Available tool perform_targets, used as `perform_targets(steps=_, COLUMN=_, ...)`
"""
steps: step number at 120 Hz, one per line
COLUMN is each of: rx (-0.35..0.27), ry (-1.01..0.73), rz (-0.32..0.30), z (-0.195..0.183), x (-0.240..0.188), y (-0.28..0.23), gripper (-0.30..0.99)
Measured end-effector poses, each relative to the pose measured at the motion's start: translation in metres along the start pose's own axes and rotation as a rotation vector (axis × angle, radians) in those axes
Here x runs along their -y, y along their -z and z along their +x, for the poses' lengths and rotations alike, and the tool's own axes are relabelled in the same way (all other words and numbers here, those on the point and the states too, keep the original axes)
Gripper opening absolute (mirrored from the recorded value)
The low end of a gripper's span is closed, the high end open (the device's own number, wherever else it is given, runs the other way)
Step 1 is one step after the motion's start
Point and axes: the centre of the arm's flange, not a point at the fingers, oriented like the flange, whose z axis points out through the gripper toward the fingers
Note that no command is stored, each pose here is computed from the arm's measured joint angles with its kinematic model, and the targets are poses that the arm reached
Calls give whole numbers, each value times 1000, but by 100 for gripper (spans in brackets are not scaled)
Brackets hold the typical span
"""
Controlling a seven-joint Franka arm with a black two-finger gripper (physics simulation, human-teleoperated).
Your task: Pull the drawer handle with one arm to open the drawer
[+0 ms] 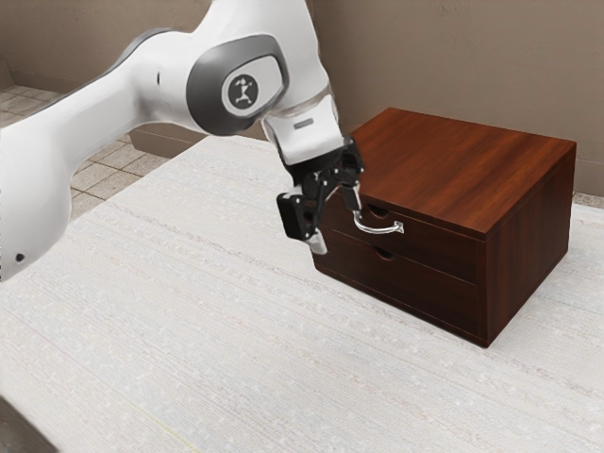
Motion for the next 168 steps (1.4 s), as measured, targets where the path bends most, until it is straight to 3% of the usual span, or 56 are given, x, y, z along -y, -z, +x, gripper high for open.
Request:
perform_targets(steps=39, rx=6, ry=-87, rz=22, z=-14, x=12, y=-40, gripper=69)
perform_targets(steps=92, rx=-26, ry=-153, rz=132, z=-10, x=24, y=-49, gripper=69)
perform_targets(steps=168, rx=-10, ry=-195, rz=147, z=-10, x=17, y=-69, gripper=70)
